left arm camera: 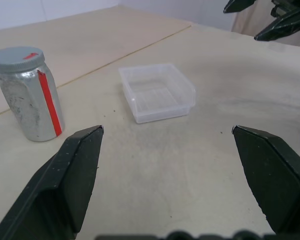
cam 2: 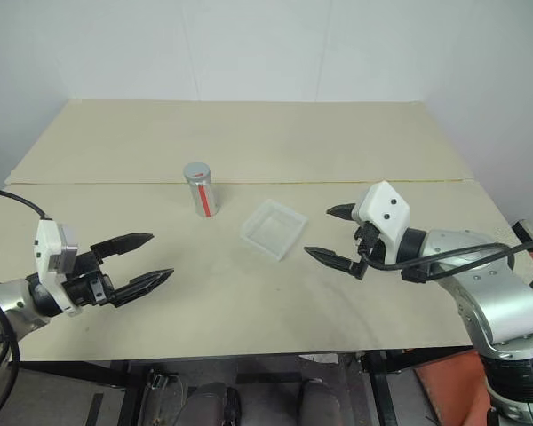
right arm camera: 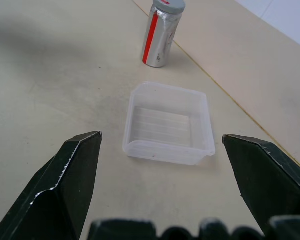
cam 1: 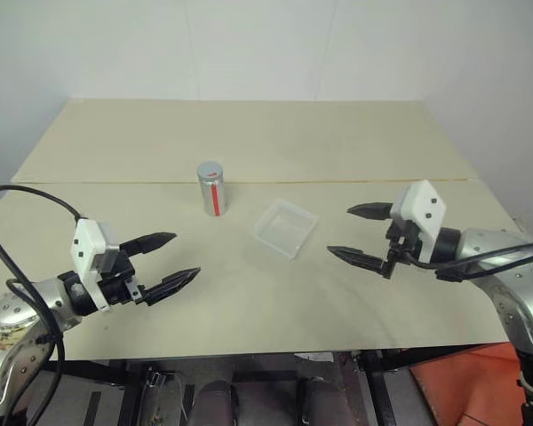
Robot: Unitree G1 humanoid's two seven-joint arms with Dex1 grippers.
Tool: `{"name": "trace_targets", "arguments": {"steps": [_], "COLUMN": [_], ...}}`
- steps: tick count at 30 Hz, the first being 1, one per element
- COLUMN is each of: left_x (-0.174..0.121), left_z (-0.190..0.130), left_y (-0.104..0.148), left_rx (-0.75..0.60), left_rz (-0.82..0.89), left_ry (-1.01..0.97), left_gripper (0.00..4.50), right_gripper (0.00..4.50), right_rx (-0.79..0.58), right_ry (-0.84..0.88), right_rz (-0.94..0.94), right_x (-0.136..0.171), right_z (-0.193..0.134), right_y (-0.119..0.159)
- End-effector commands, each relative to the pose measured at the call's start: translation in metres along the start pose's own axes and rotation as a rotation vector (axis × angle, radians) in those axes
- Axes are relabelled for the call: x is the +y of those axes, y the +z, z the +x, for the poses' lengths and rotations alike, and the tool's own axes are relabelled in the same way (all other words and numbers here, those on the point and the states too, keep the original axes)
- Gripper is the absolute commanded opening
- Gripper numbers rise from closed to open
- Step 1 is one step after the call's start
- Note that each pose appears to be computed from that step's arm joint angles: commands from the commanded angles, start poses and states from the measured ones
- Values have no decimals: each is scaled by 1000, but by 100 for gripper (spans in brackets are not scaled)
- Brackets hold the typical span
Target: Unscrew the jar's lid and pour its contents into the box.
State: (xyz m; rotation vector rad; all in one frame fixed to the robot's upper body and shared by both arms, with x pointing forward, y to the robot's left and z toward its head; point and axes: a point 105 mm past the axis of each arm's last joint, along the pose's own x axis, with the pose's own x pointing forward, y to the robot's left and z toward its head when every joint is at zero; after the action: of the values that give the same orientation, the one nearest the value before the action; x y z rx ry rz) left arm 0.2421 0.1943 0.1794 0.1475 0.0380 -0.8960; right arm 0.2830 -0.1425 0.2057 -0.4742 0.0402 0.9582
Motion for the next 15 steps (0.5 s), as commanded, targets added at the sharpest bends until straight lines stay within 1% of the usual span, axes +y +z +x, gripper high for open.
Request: {"name": "trace_targets", "arguments": {"steps": [1, 8, 15], "left_x": [-4, -3, 18], "left_z": [2, 0, 8], "left_y": [9, 5, -3], "left_rx": [-12, -2, -23], "left_rz": [51, 53, 55], "left_ry": [-4, 37, 256], "left_gripper": [448, 448, 448], "right_gripper": [450, 450, 450], "right_rx": [-34, -43, -67], "right_ry": [1, 8, 26], "right_rz": [-44, -46, -47], "right_x": [-1, -3, 0], "right_z": [-1, 4, 10], "right_y": [12, 13, 16]}}
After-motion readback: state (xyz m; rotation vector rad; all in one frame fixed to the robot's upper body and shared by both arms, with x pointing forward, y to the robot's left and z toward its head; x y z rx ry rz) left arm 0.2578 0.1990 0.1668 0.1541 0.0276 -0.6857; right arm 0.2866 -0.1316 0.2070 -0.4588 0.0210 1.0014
